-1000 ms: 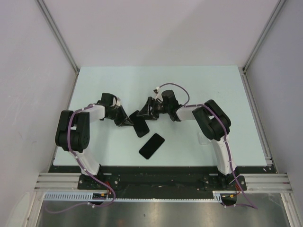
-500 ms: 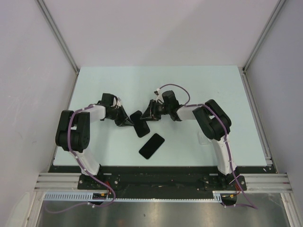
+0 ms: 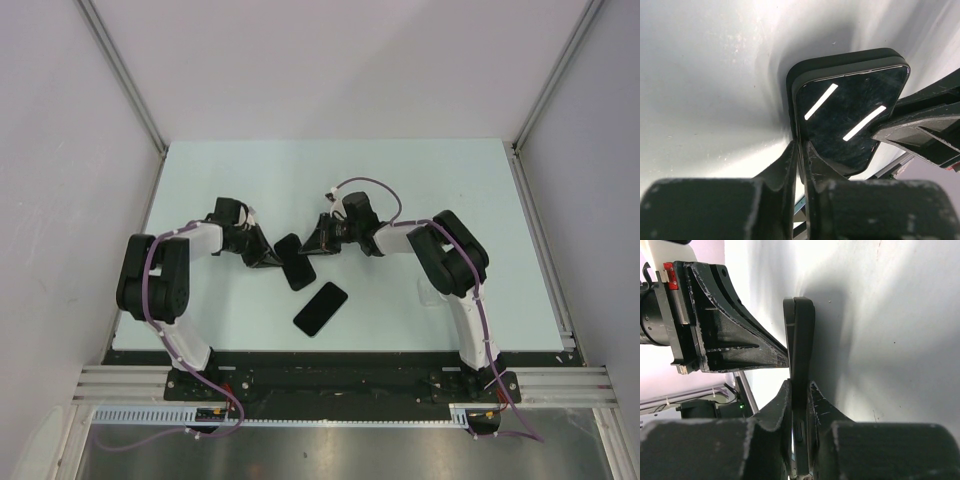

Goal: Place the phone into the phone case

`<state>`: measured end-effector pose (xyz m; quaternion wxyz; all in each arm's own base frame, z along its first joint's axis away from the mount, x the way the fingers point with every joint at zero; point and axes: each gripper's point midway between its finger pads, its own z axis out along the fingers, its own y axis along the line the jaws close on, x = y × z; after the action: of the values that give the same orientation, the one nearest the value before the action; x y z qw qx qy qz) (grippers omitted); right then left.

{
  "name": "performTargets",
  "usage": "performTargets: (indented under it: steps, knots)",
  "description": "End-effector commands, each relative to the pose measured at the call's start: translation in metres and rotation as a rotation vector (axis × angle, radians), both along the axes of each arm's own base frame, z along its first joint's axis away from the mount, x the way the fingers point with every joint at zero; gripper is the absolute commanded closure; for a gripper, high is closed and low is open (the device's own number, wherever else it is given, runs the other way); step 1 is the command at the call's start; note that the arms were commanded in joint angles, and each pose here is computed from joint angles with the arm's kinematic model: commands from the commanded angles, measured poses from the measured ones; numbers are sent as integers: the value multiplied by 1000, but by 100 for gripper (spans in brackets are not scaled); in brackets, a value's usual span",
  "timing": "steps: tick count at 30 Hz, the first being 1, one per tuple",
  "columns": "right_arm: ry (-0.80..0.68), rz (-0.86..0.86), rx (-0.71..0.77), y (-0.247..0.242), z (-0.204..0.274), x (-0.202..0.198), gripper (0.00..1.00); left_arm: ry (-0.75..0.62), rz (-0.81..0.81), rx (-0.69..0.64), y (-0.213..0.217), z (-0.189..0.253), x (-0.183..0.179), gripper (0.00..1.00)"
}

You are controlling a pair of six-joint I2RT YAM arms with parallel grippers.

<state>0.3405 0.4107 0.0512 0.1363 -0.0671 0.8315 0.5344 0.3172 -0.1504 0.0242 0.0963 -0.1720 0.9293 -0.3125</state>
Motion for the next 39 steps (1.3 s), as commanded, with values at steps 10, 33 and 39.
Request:
performTargets:
  steps: [10,33,39]
  knots:
    - [-146,38,139,-34,84,15,100,-313,9,-30,16,99,16,45]
    - [-244,187,644,-90,201,-57,100,-665,-227,-555,-42,199,-11,27]
    - [-225,189,642,-88,197,-59,100,-674,-248,-598,-52,206,-14,29]
